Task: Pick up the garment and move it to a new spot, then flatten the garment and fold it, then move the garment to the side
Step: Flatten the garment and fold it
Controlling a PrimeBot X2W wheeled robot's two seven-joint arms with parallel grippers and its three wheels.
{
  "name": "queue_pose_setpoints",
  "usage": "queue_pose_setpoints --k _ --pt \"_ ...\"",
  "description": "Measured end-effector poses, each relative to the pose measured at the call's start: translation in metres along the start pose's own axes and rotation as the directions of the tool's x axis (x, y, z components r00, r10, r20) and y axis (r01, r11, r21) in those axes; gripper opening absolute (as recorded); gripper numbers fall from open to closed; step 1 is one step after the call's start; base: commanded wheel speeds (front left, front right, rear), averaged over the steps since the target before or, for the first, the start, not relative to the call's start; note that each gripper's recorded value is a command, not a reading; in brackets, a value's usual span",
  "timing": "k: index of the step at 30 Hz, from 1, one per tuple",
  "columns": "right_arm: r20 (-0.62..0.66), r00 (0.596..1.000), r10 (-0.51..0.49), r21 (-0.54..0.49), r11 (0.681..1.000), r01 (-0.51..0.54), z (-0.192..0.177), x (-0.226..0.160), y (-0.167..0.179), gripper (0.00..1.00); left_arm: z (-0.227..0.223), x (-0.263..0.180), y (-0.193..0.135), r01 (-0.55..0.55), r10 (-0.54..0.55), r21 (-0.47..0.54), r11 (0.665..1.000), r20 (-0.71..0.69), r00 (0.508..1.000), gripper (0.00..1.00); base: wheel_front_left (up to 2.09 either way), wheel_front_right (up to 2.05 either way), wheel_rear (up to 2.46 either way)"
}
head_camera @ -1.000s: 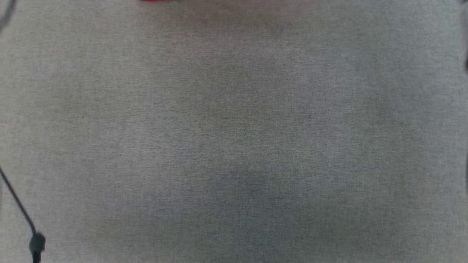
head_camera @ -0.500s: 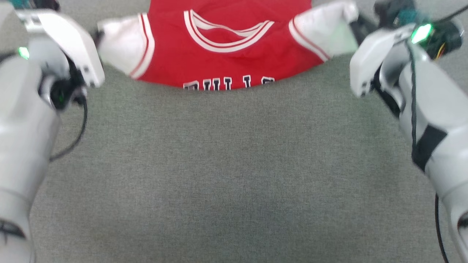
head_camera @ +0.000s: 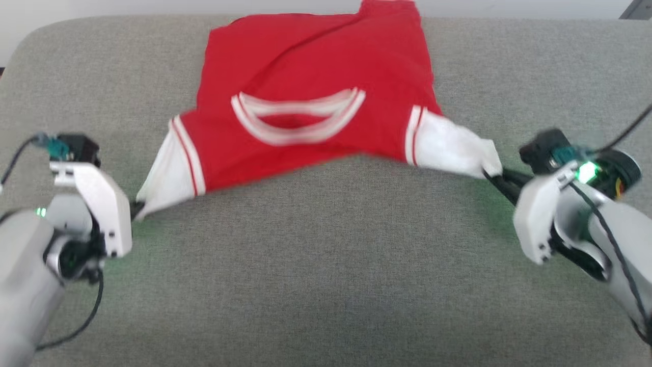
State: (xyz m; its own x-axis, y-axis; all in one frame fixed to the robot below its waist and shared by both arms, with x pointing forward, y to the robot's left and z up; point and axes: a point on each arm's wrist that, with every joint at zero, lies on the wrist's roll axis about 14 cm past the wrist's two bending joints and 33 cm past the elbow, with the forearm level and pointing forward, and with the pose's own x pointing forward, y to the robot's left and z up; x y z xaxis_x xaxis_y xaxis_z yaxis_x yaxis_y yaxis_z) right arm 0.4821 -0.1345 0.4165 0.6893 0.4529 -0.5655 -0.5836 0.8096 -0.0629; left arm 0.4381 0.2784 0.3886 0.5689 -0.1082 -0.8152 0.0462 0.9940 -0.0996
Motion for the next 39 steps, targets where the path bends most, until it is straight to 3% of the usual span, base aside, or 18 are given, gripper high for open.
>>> queue_pose_setpoints --k 5,13,22,31,37,38,39 --pt "-0.067 0.997 0.025 -0.019 0.999 -0.026 -0.023 -0.015 0.004 0.0 -0.026 -0.003 0.004 -0.032 0.034 0.041 0.999 -0.054 0.998 0.0 0.0 0.0 0.0" --pt "-0.172 0.981 0.089 0.114 0.991 -0.07 -0.062 -0.034 0.029 0.0 -0.061 -0.011 -0.01 -0.027 0.024 -0.029 0.999 -0.08 0.997 0.0 0.0 0.0 0.0" --pt "-0.284 0.94 0.191 0.253 0.96 -0.119 -0.098 -0.063 0.063 0.0 -0.107 -0.029 -0.028 -0.009 -0.003 -0.078 0.997 -0.147 0.989 0.0 0.0 0.0 0.0" --pt "-0.359 0.894 0.266 0.356 0.925 -0.132 -0.13 -0.089 0.088 0.0 -0.141 -0.045 -0.047 0.015 -0.037 -0.108 0.994 -0.206 0.978 0.0 0.0 0.0 0.0" --pt "-0.37 0.893 0.258 0.378 0.919 -0.109 -0.14 -0.091 0.092 0.01 -0.143 -0.046 -0.053 0.028 -0.05 -0.119 0.992 -0.192 0.98 0.0 0.0 0.0 0.0" --pt "-0.369 0.896 0.247 0.377 0.921 -0.099 -0.141 -0.089 0.091 0.35 -0.142 -0.045 -0.054 0.029 -0.051 -0.12 0.992 -0.188 0.981 0.0 0.0 0.0 0.0" --pt "-0.369 0.898 0.239 0.374 0.923 -0.092 -0.142 -0.088 0.091 0.48 -0.141 -0.044 -0.055 0.031 -0.053 -0.122 0.992 -0.181 0.982 0.0 0.0 0.0 0.0"
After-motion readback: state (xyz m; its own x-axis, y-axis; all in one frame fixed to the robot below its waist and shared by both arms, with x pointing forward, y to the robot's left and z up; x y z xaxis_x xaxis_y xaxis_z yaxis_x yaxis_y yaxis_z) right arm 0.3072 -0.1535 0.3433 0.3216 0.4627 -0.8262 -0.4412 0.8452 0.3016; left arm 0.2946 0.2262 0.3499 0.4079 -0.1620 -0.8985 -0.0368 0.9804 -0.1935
